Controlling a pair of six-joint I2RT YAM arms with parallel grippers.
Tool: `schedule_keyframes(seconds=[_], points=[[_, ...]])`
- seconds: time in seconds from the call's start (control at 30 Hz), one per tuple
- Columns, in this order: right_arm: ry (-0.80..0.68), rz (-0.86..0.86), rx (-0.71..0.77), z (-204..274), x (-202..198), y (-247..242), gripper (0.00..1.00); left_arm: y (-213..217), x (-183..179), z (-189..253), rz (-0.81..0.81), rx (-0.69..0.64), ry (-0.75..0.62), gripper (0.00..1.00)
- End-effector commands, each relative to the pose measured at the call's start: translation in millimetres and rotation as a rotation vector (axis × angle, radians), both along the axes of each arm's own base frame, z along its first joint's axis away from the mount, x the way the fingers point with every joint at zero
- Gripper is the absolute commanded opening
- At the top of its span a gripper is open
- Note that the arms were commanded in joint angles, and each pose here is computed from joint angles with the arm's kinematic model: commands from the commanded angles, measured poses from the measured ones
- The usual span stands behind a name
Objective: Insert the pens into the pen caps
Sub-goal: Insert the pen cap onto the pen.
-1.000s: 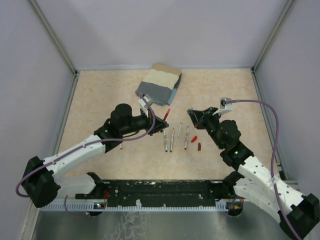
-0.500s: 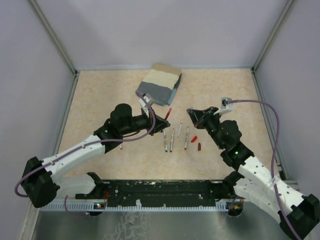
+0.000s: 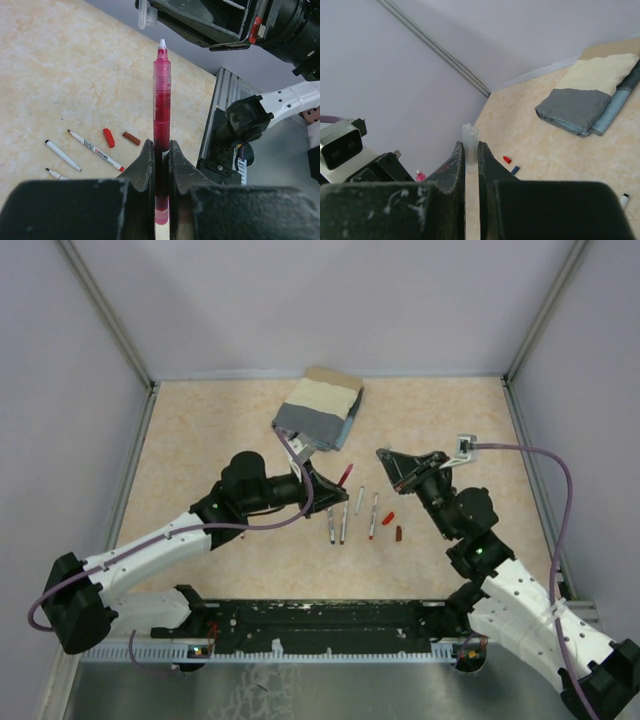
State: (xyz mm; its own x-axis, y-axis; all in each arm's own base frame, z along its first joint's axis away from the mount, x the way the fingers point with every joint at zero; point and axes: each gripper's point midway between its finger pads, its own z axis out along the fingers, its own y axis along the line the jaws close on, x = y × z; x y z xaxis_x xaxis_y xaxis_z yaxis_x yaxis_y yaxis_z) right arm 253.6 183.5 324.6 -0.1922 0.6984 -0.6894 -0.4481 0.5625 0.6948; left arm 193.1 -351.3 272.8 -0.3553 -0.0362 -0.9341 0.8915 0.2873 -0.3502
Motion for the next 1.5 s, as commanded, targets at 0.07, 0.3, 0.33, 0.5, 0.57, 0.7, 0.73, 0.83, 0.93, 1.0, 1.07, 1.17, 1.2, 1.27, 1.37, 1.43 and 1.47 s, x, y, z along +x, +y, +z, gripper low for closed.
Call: schedule_keyframes(seconds=[0.07,0.3,0.33,0.5,0.57,0.7,0.73,0.83,0.93,1.0,1.07,1.17,1.2,1.27,1.37,1.43,1.47], points=[[-0.094,0.045,0.082,29.8,-7.1,3.0,0.0,-6.3,-9.7,9.8,-0.059,-0.031,-0.042,0.0],[-0.137,0.098,0.118,40.2,-13.5,9.8,0.0,-11.9,-11.9,4.9,-0.081,-0.021,-0.028,0.0],[-0.143,0.108,0.117,41.4,-14.6,11.3,0.0,-12.2,-11.7,4.4,-0.081,-0.02,-0.027,0.0],[-0.158,0.149,0.112,43.3,-19.1,17.4,0.0,-14.0,-10.6,3.4,-0.081,-0.017,-0.026,0.0],[-0.158,0.157,0.106,43.1,-19.7,18.9,0.0,-14.4,-11.2,3.4,-0.083,-0.017,-0.027,0.0],[-0.155,0.175,0.098,41.4,-20.6,22.4,0.0,-14.4,-11.4,4.0,-0.081,-0.018,-0.028,0.0],[-0.154,0.178,0.095,40.7,-20.5,23.0,0.0,-14.3,-11.3,3.9,-0.081,-0.018,-0.027,0.0],[-0.148,0.188,0.09,38.4,-20.8,25.1,0.0,-14.1,-11.9,4.2,-0.081,-0.018,-0.029,0.0],[-0.15,0.2,0.087,38.0,-21.7,27.1,0.0,-14.2,-12.3,3.3,-0.08,-0.017,-0.028,0.0],[-0.151,0.207,0.087,38.2,-22.4,28.0,0.0,-14.0,-12.0,3.1,-0.078,-0.017,-0.026,0.0],[-0.153,0.214,0.086,38.5,-23.1,28.9,0.0,-14.4,-12.4,3.9,-0.078,-0.019,-0.027,0.0],[-0.153,0.219,0.084,38.1,-24.0,29.5,0.0,-14.7,-12.4,3.3,-0.076,-0.018,-0.028,0.0],[-0.152,0.222,0.083,37.5,-24.4,29.8,0.0,-14.4,-11.8,2.6,-0.073,-0.017,-0.026,0.0],[-0.152,0.224,0.082,37.3,-25.0,30.1,0.0,-14.5,-11.8,2.6,-0.072,-0.017,-0.025,0.0],[-0.152,0.228,0.079,36.2,-25.7,30.5,0.0,-14.3,-10.9,2.8,-0.067,-0.018,-0.023,0.0],[-0.153,0.23,0.075,35.7,-25.8,30.8,0.0,-14.7,-10.9,3.3,-0.066,-0.019,-0.025,0.0],[-0.152,0.231,0.074,35.4,-25.8,30.9,0.0,-14.6,-10.6,3.6,-0.065,-0.019,-0.026,0.0]])
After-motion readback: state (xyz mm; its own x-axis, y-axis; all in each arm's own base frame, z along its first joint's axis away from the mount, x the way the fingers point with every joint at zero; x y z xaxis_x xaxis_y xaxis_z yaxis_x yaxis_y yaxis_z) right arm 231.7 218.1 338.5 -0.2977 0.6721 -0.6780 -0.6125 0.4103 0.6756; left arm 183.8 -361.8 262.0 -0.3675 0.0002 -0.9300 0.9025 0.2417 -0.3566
